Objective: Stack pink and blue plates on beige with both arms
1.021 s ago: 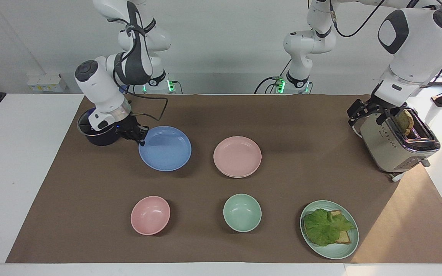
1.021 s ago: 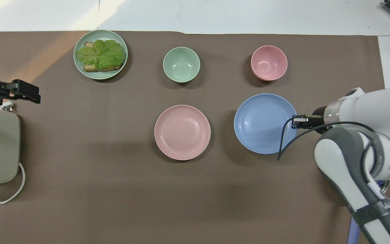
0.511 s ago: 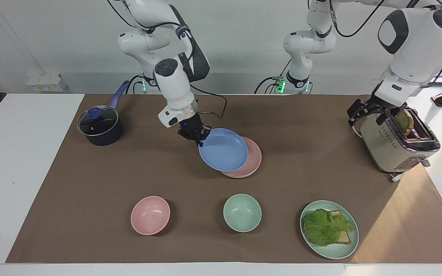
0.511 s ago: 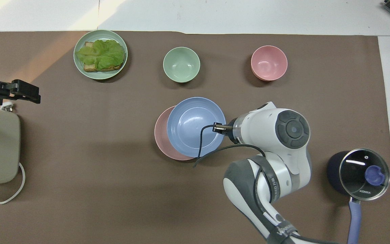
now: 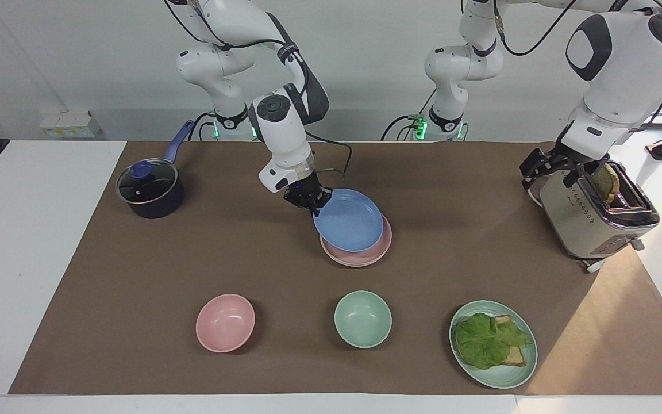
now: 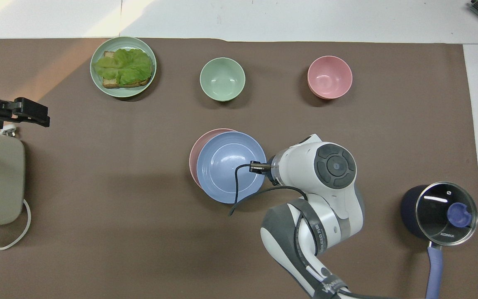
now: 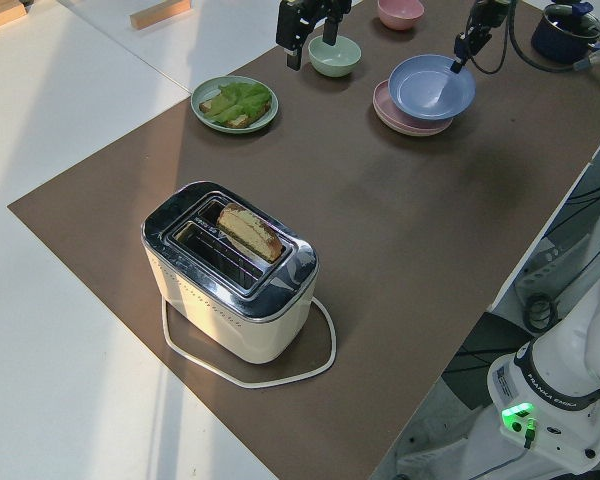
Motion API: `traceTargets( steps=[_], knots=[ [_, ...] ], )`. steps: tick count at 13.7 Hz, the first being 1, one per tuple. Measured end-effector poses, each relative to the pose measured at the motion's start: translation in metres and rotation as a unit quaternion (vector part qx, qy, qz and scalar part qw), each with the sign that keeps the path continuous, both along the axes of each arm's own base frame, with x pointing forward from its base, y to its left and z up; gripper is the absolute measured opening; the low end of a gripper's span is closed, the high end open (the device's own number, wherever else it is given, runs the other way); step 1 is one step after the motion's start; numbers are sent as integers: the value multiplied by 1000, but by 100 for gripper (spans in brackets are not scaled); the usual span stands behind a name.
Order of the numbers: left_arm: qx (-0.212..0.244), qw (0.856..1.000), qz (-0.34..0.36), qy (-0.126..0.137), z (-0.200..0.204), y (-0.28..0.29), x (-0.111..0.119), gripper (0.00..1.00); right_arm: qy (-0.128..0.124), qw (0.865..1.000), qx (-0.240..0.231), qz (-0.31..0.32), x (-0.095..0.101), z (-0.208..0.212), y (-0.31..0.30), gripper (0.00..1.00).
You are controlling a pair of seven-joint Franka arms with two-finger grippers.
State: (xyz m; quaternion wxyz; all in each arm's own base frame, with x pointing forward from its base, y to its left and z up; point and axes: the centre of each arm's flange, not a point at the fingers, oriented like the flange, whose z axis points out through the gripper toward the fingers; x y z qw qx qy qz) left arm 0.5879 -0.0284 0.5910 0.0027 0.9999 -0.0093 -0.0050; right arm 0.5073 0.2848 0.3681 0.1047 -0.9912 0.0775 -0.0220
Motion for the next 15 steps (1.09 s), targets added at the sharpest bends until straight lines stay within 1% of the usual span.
traceTargets(
  steps=[3, 6, 9, 10, 11, 12, 14, 15],
  knots=[
    [0, 1000, 0, 0, 0, 0, 0, 100, -3, 1000, 0, 3, -2, -10, 5, 5],
    [0, 1000, 0, 0, 0, 0, 0, 100, -19, 1000, 5, 1, 2, -14, 9, 5],
    [0, 1000, 0, 0, 0, 0, 0, 100, -18, 1000, 4, 2, 2, -17, 10, 5],
    [0, 1000, 0, 0, 0, 0, 0, 100, -18, 1000, 4, 2, 2, -18, 10, 8],
    [0, 1000, 0, 0, 0, 0, 0, 100, -18, 1000, 4, 2, 2, -18, 10, 8],
    [0, 1000, 0, 0, 0, 0, 0, 100, -18, 1000, 4, 2, 2, -18, 10, 16],
    [0, 1000, 0, 0, 0, 0, 0, 100, -19, 1000, 5, 2, 2, -17, 10, 38],
    [0, 1000, 0, 0, 0, 0, 0, 100, -21, 1000, 6, 2, 4, -15, 11, 51]
  ],
)
